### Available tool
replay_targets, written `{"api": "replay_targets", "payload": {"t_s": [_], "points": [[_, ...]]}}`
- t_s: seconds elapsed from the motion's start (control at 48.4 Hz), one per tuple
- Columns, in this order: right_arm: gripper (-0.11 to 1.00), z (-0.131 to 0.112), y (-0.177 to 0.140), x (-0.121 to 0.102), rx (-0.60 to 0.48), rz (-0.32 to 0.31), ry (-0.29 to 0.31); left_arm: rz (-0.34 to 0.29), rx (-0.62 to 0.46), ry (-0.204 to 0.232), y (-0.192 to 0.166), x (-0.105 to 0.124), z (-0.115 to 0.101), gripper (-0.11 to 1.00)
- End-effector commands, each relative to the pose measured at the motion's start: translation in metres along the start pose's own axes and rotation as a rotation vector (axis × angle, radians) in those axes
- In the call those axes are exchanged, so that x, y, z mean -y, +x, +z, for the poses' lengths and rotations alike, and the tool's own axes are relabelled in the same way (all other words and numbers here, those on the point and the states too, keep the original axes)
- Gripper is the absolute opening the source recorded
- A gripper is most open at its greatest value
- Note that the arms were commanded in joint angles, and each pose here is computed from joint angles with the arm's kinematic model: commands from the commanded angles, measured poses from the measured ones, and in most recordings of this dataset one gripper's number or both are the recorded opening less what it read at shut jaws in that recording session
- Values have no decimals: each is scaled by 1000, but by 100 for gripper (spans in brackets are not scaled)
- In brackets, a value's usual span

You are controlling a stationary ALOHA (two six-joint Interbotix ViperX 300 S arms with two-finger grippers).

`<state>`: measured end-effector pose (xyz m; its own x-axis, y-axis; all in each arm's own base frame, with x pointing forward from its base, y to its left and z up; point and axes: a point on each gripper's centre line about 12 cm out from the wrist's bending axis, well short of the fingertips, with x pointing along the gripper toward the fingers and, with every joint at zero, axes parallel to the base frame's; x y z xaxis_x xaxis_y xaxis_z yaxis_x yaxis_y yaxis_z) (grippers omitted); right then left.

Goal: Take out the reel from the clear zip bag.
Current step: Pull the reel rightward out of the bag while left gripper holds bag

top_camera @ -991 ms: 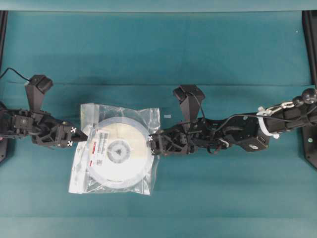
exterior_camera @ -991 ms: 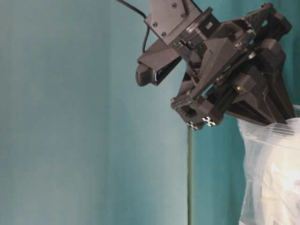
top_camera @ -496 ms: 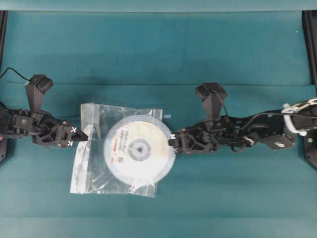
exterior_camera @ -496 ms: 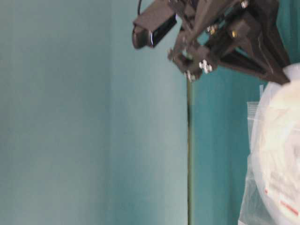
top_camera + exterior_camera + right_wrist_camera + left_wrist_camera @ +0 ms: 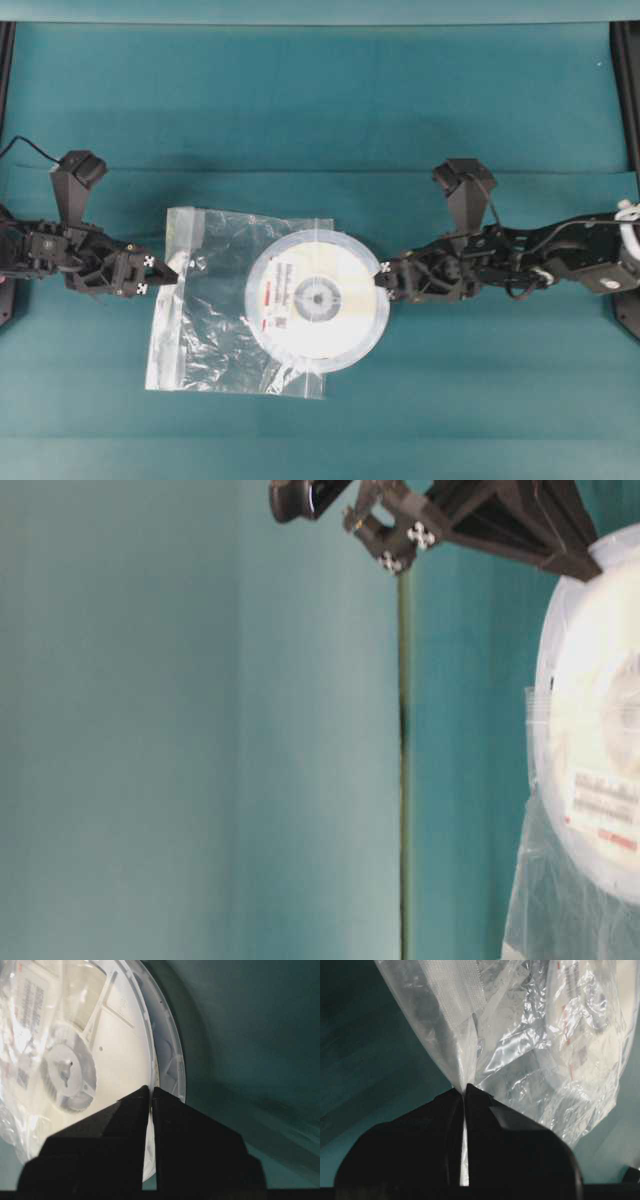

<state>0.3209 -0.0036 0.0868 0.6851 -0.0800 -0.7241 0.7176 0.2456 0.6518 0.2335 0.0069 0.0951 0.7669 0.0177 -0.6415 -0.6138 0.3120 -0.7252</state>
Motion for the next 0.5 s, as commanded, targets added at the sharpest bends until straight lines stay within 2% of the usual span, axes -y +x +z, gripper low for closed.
{"api": "replay_targets", "payload": {"t_s": [0.0,0.475], "points": [[4,3,-7,0,9,13,14,-20,7,2,0,6,2,1],[4,5,-41,25,4,0,33,-27,10,1,0,8,3,1]]}}
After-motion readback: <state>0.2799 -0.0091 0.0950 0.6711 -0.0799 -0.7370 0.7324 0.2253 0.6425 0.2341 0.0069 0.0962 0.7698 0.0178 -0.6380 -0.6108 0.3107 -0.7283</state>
